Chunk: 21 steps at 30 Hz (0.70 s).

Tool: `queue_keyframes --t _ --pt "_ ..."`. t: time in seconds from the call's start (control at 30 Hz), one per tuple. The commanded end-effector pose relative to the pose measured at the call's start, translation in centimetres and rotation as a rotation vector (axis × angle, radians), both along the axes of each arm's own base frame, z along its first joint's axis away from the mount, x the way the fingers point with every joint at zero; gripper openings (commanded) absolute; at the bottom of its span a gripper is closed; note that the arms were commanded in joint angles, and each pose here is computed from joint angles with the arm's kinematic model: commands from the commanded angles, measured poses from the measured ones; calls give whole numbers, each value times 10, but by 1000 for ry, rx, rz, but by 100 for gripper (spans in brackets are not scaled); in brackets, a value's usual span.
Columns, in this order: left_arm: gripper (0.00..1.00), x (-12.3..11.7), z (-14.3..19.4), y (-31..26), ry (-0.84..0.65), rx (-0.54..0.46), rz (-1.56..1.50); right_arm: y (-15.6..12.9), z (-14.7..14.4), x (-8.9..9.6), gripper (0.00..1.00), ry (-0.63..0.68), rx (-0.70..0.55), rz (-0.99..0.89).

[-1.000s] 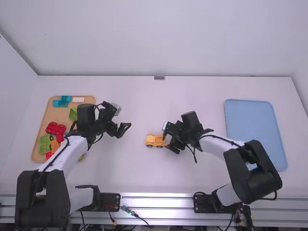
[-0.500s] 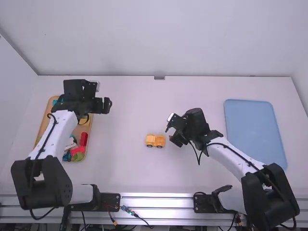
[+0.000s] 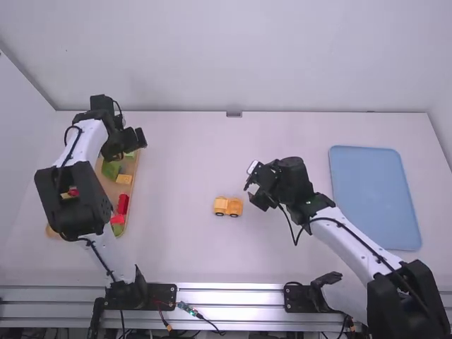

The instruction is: Assemble lego blocks to make yellow taxi

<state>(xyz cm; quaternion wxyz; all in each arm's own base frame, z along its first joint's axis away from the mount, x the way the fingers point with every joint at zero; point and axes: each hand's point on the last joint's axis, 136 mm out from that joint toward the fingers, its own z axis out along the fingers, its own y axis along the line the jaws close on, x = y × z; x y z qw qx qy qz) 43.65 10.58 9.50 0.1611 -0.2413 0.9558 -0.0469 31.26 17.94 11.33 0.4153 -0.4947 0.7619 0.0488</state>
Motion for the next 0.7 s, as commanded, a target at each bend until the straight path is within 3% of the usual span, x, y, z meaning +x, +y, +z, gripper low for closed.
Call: queue_keyframes --t 0.0,0.13,0.27,0.67 --pt "99 -5 -1 12 23 -8 254 -2 4 0 100 -15 -2 -11" --pt "99 -36 -10 33 109 6 612 -5 5 4 100 -31 -11 -30" --pt "99 -60 -15 30 198 -35 742 -4 7 5 100 -40 -6 -30" --pt "100 -66 -43 29 196 -31 776 -3 8 5 100 -41 0 -25"
